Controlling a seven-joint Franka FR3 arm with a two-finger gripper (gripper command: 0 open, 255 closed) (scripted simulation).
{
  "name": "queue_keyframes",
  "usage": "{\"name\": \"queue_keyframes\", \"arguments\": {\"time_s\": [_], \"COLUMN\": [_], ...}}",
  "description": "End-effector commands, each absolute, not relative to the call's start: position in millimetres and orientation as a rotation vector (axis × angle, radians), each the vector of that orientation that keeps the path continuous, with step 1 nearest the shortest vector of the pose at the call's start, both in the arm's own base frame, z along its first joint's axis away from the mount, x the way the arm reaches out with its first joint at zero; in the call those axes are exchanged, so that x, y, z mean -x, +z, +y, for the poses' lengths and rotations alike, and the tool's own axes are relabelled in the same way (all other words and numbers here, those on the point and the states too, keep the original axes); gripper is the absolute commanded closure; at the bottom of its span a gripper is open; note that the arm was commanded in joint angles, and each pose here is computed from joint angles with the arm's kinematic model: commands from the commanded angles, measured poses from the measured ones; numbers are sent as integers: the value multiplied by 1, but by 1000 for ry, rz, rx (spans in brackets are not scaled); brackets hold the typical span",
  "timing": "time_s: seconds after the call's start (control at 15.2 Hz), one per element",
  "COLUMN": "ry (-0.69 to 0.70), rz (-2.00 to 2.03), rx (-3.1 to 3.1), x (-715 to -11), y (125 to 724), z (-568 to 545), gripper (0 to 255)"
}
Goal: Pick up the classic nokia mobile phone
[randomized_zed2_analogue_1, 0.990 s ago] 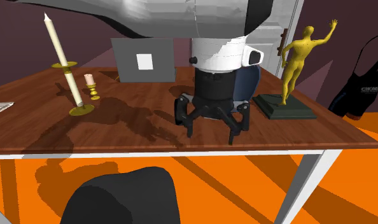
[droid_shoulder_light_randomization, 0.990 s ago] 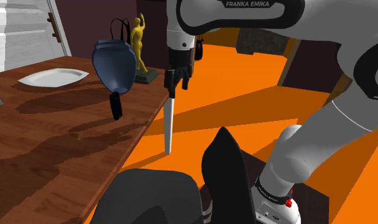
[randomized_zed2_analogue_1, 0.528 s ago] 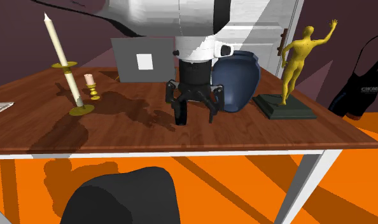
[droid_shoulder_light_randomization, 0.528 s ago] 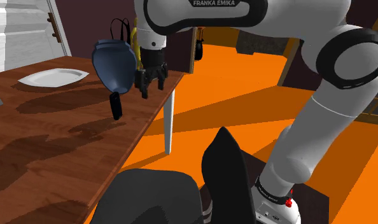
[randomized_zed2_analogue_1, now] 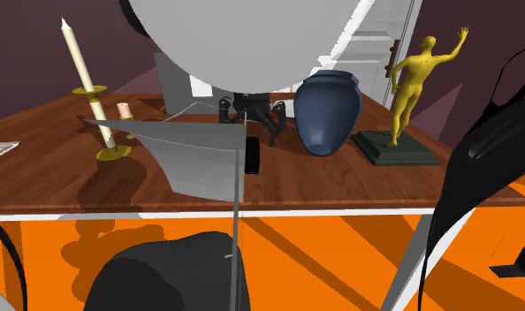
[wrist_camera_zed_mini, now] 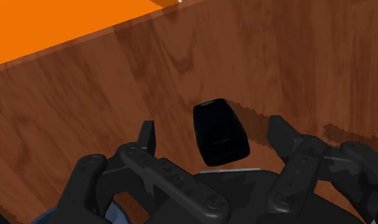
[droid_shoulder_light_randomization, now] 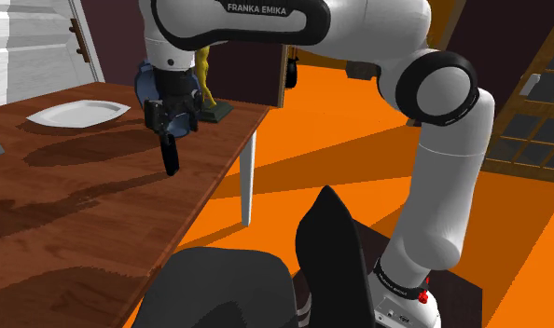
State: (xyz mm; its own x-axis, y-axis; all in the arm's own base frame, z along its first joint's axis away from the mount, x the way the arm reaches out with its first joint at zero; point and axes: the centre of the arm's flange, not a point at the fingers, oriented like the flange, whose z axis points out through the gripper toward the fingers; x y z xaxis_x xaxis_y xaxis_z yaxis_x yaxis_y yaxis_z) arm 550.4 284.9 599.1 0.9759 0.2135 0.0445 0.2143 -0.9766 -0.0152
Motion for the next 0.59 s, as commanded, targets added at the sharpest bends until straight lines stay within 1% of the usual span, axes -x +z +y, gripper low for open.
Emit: {"name": "queue_keyframes", "arguments": {"time_s": [0.0, 0.53], "ry": [-80, -82], "rz": [-337, -338], "rx": [3100, 3099], "x": [-569, -572], "y": [600, 560], "z": [301, 305], "gripper": [0, 0]}}
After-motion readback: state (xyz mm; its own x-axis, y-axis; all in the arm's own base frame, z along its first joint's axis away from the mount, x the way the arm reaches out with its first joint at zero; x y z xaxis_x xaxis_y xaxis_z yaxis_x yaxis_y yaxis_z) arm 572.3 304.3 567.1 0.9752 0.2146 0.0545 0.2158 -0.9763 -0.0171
